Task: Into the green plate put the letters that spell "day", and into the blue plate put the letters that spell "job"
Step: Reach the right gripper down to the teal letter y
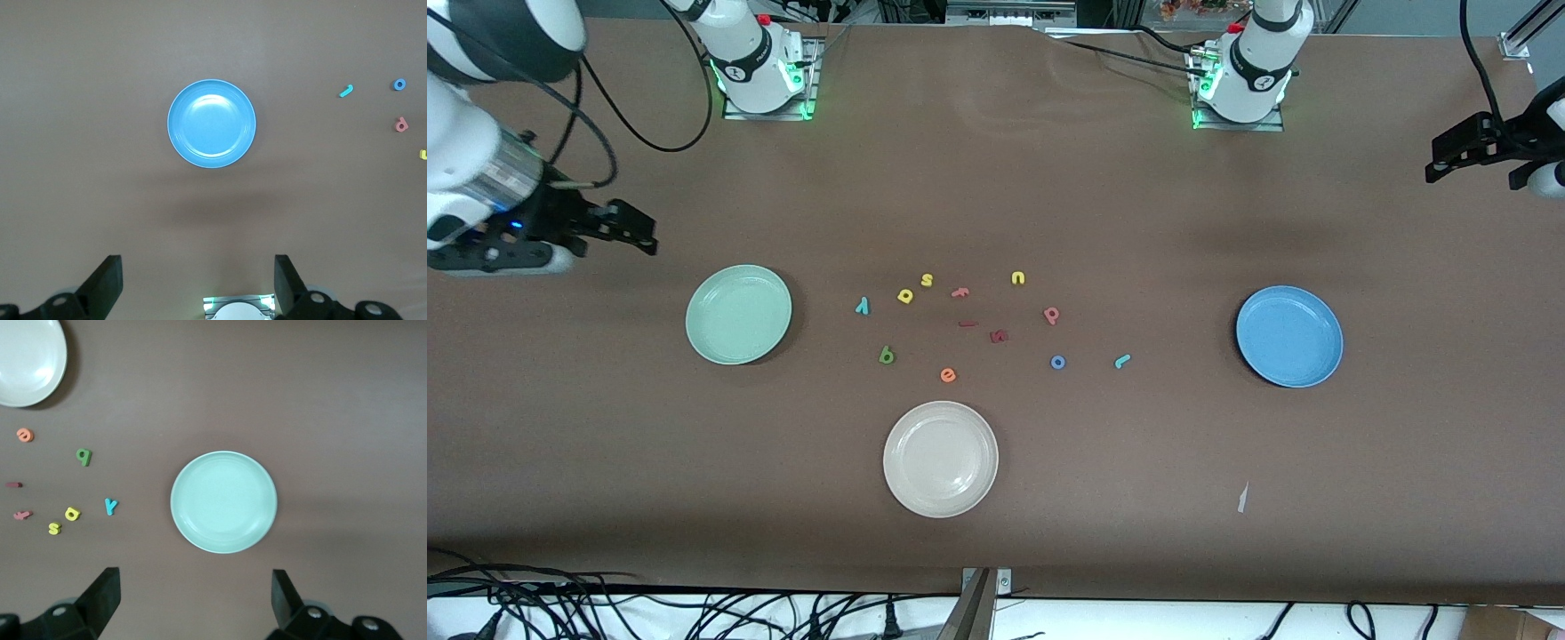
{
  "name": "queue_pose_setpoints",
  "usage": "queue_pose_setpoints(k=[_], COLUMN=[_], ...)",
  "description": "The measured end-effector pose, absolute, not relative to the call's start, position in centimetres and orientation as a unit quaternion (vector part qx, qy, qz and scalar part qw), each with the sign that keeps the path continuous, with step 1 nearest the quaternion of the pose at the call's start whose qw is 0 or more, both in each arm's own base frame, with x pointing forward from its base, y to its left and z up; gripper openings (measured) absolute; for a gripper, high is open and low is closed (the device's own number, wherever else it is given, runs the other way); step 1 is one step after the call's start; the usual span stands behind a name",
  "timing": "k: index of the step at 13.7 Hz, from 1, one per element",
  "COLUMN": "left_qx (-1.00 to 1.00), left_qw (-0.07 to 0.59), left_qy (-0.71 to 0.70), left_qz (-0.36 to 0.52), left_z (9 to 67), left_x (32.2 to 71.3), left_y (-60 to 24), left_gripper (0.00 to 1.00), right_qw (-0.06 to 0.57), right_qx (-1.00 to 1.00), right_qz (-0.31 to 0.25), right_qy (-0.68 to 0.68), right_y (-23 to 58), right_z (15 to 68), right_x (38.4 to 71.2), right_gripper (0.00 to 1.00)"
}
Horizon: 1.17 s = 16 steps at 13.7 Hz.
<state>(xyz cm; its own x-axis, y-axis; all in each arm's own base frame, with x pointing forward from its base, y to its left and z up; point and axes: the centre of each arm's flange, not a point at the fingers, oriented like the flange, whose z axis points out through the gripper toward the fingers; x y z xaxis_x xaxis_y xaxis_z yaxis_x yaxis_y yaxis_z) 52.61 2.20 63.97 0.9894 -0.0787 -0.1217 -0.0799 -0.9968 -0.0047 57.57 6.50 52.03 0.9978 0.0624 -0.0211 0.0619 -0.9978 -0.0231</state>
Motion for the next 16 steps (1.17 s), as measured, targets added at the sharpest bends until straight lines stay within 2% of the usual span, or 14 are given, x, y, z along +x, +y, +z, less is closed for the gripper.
queue_pose_setpoints(k=[4,8,11,16], left_qx=[-0.997,-0.997,-0.997,-0.997], left_qw=[0.005,0.006,0.007,0.007], left_qy=[0.042,0.055,0.058,0.061], left_qz=[0.06,0.057,0.049,0.049], left_z=[64.0,64.3,65.0,65.1], left_x=[52.6,52.7,52.7,52.7], left_y=[2.0,0.5,0.1,-0.1], left_gripper=[1.0,1.0,1.0,1.0], right_qw=[0.016,0.015,0.003,-0.017], right_qx=[-0.997,-0.999,-0.998,-0.997], right_qz=[0.025,0.042,0.069,0.038], right_qy=[-0.072,-0.029,0.009,0.059], right_y=[12.4,18.2,21.5,24.8], right_z=[44.1,35.4,30.9,24.7], right_x=[60.3,61.3,59.8,55.3], right_gripper=[1.0,1.0,1.0,1.0])
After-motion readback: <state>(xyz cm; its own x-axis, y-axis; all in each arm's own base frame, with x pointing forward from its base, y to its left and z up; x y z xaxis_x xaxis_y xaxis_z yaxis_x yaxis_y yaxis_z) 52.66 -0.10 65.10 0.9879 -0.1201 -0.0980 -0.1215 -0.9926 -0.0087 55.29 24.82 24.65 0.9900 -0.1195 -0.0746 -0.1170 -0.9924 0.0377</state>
